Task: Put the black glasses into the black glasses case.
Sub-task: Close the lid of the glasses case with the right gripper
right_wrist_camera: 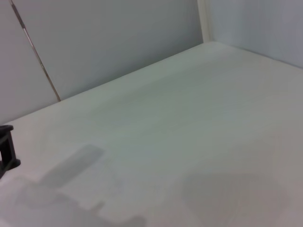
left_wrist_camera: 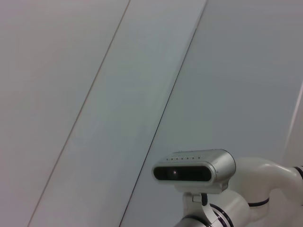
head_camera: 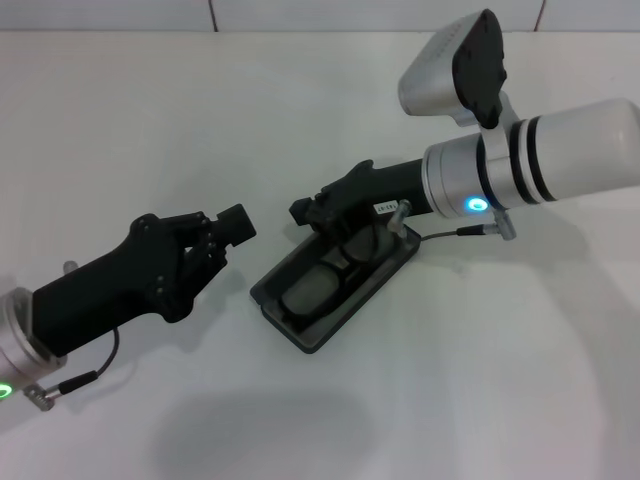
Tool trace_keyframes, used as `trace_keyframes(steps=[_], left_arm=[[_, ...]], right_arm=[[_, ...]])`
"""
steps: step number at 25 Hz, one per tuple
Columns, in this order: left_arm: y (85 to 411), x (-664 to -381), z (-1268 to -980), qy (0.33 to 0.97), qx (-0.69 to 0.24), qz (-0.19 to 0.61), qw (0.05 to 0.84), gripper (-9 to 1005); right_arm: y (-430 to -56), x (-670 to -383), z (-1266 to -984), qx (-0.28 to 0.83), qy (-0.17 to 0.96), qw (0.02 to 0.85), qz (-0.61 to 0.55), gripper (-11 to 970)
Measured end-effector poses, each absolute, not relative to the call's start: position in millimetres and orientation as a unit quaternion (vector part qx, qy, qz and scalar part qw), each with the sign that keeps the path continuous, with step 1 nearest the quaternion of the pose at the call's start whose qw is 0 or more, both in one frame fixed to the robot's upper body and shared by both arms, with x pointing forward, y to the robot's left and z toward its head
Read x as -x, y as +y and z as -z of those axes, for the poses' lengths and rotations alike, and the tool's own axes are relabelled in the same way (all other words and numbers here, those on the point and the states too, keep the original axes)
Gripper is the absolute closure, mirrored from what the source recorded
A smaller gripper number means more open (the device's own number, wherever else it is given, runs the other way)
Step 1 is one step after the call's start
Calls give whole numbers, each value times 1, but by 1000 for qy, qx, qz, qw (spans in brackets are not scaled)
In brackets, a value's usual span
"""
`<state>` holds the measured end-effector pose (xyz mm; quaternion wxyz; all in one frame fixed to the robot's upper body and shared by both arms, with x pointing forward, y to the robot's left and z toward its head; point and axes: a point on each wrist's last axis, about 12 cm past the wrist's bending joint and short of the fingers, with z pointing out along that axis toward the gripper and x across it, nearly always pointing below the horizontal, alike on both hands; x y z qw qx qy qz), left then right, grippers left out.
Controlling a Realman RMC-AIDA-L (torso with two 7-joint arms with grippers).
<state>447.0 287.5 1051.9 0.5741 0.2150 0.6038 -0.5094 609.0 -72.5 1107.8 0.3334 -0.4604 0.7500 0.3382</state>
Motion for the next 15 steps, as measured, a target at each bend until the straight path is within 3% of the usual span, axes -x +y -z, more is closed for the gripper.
trace_keyframes(steps=[15], left_arm=[[283, -458, -1054, 606, -220, 504, 575, 953]], right_arm=[[-91, -592, -1088, 446, 748, 345, -350, 903]])
